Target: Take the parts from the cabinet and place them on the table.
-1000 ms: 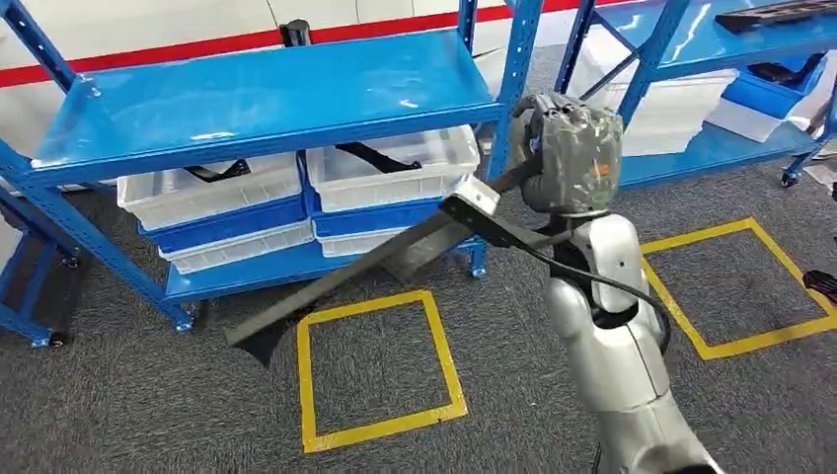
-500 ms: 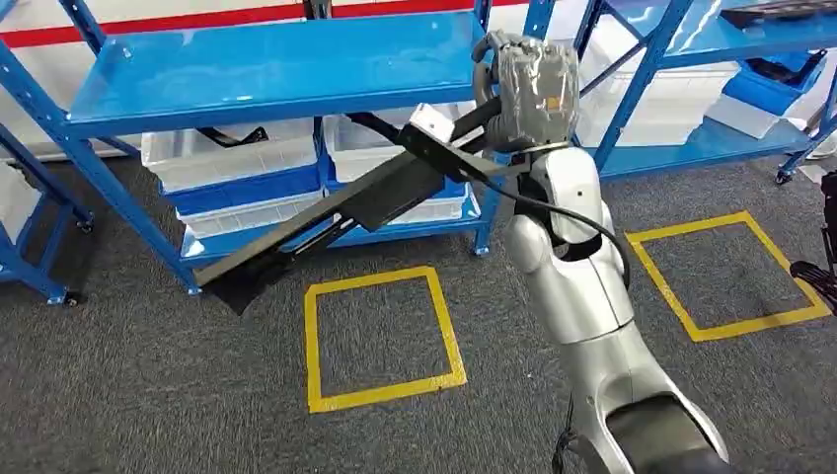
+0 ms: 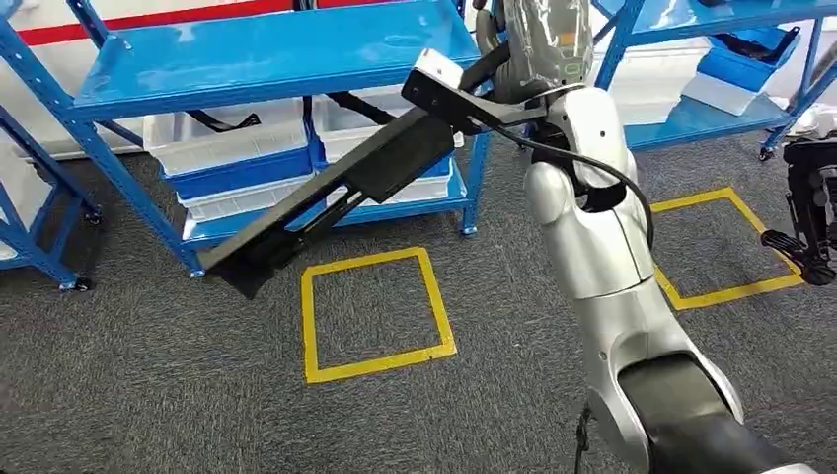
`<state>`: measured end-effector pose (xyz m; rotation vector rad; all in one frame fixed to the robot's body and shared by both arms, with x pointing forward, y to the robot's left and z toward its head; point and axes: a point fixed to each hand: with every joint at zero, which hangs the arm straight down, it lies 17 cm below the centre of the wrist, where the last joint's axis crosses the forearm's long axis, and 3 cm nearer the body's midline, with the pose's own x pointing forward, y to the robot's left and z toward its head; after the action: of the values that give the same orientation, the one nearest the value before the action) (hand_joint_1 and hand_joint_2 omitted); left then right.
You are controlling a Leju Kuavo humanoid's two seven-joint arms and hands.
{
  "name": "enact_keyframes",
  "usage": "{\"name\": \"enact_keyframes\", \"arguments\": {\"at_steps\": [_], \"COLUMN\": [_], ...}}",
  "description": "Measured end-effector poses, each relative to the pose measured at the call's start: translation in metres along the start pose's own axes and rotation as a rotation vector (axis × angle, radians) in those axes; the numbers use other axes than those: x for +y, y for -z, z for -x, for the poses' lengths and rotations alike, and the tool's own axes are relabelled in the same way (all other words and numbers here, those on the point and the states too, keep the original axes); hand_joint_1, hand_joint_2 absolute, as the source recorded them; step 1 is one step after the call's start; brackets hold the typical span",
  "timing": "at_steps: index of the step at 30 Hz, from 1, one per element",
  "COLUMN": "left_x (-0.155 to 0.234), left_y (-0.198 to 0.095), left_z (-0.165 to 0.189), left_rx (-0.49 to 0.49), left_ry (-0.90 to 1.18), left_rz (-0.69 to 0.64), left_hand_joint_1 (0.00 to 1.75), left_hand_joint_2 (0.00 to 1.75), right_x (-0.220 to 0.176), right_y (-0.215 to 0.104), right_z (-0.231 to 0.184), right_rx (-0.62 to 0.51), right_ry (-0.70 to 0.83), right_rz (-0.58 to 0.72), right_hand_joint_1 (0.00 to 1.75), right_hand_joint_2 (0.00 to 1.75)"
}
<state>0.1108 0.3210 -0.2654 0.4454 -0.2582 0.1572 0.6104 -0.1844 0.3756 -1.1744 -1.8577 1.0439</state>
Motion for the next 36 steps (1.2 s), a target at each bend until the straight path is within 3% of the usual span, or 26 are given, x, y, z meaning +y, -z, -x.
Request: {"name": "enact_keyframes", "arguments": {"at_steps": [17, 25, 36], "left_x": [0.013, 0.014, 0.016], "left_y": [0.005, 0.004, 0.004], "left_z": [0.001, 0.003, 0.009], "left_rx": [0.017, 0.022, 0.032], "left_ry": [-0.047, -0.071, -0.075], "left_rz": [-0.031, -0.044, -0.048], "left_hand_joint_1": [0.00, 0.00, 0.00], "left_hand_joint_2": [1.75, 1.75, 1.75], "right_x": [0.002, -0.003, 0.007], "right_y": [0.000, 0.000, -0.007], "right_z": [-0.015, -0.032, -0.028], "right_rx": [-0.037, -0.093, -0.079], "right_ry": [0.141, 0.340, 0.369], "right_rz": [-0.011, 0.007, -0.002], "right_hand_joint_1": [1.55, 1.55, 1.55], "right_hand_joint_2": [1.75, 1.75, 1.75]}}
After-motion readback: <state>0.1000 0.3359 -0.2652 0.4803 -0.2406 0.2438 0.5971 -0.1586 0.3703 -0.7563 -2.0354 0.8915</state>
